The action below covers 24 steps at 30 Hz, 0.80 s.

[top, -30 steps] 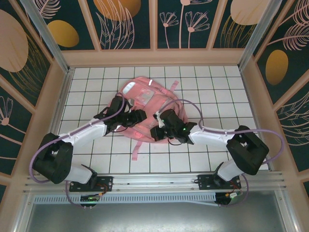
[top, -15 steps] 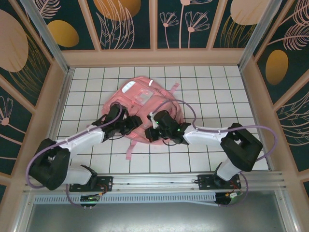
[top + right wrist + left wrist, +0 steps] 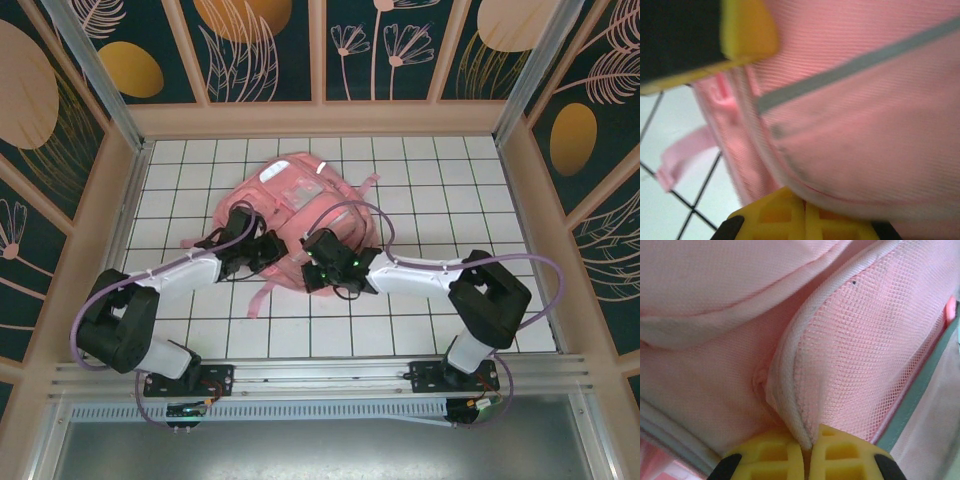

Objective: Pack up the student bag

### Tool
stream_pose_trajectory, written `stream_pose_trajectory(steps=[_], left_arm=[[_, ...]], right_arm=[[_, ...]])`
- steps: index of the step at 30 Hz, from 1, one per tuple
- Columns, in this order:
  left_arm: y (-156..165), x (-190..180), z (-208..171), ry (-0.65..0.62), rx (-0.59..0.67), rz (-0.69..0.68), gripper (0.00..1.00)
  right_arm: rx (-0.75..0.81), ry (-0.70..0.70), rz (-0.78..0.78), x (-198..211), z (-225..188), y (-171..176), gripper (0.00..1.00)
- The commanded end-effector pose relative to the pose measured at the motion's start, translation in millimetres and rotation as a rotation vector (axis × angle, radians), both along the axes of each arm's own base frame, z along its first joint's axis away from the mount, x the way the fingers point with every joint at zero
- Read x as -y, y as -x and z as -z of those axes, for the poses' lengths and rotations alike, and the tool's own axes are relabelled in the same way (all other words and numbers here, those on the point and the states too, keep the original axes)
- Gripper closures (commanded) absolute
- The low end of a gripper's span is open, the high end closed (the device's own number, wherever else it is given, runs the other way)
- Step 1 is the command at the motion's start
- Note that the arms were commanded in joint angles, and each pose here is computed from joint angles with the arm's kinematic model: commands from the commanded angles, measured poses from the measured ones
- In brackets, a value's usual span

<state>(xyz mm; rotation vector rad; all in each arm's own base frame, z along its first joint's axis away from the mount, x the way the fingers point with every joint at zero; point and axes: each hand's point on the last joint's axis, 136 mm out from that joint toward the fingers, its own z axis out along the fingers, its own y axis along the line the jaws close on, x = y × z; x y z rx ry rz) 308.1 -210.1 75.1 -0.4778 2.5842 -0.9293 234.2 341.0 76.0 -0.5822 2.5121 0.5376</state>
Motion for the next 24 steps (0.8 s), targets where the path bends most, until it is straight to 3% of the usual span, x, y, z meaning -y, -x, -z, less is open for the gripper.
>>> stream_pose_trajectory(steps=[1,5,10,13,15,17,18,21,24], left_arm=[[-10,-28,5,-0.17,0.095,0.105,1.0],[-12,-29,5,-0.281,0.185,0.308,1.0],[-19,-11,10,-0.277,0.199,0.543,1.0],[-49,-18,21,-0.36,0.138,0.529,0.99],[-71,-20,14,-0.359,0.148,0.489,0.9],[-87,-26,4,-0.382,0.151,0.413,0.71],[-91,-29,-2,-0.385,0.142,0.38,0.67],[-79,-41,-9,-0.389,0.09,0.3,0.62],[-51,-42,-13,-0.315,0.072,0.26,0.59]], right_arm=[[0.049,0.271,0.136,71,11,-16,1.0],[0.063,0.348,0.17,100,14,-25,1.0],[0.046,0.261,0.105,89,9,-21,1.0],[0.016,0.095,-0.021,52,-1,-6,1.0],[0.005,0.003,-0.069,29,-10,0,1.0],[0.002,-0.053,-0.063,15,-15,0,1.0],[0.001,-0.076,-0.051,9,-17,-2,1.0],[0.004,-0.118,-0.025,-7,-20,-12,1.0],[0.014,-0.142,-0.042,-21,-23,-18,1.0]])
